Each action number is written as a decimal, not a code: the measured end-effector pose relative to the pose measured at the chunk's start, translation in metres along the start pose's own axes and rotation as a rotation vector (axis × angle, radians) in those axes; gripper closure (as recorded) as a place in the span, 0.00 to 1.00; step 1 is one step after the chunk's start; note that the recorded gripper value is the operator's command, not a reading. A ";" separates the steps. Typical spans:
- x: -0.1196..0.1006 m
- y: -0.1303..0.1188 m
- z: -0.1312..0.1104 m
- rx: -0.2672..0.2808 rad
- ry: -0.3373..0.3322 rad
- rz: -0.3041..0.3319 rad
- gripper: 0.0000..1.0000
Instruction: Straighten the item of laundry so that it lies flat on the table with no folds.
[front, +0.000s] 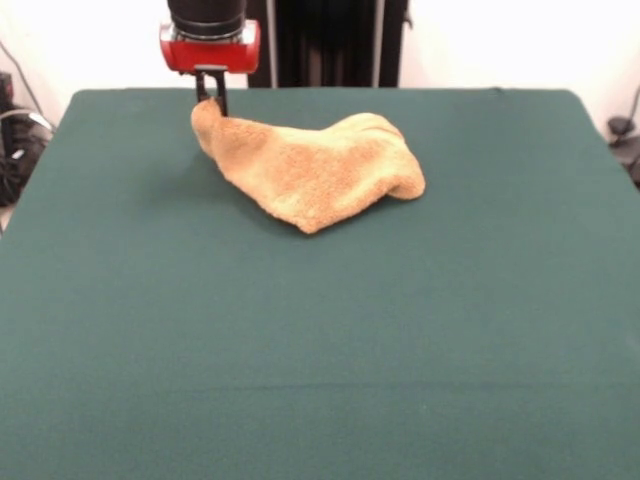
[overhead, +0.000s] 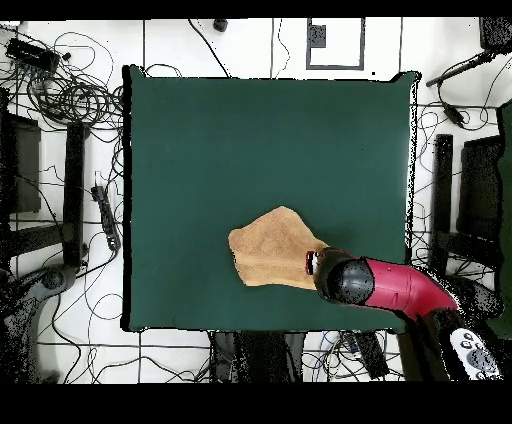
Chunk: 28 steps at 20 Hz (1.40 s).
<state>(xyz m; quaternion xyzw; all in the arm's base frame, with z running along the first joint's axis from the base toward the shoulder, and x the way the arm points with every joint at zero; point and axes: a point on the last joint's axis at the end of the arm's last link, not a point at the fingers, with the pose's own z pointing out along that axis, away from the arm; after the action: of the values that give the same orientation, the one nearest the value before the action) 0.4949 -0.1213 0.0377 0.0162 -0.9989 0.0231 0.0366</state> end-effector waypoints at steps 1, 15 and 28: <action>0.000 -0.001 0.000 -0.001 -0.001 0.002 1.00; 0.014 -0.070 -0.017 0.022 -0.032 0.130 1.00; 0.015 -0.078 -0.022 0.028 -0.038 0.142 1.00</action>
<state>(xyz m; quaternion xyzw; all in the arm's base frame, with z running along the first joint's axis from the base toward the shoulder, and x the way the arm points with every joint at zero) 0.4841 -0.1985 0.0640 -0.0540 -0.9976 0.0392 0.0158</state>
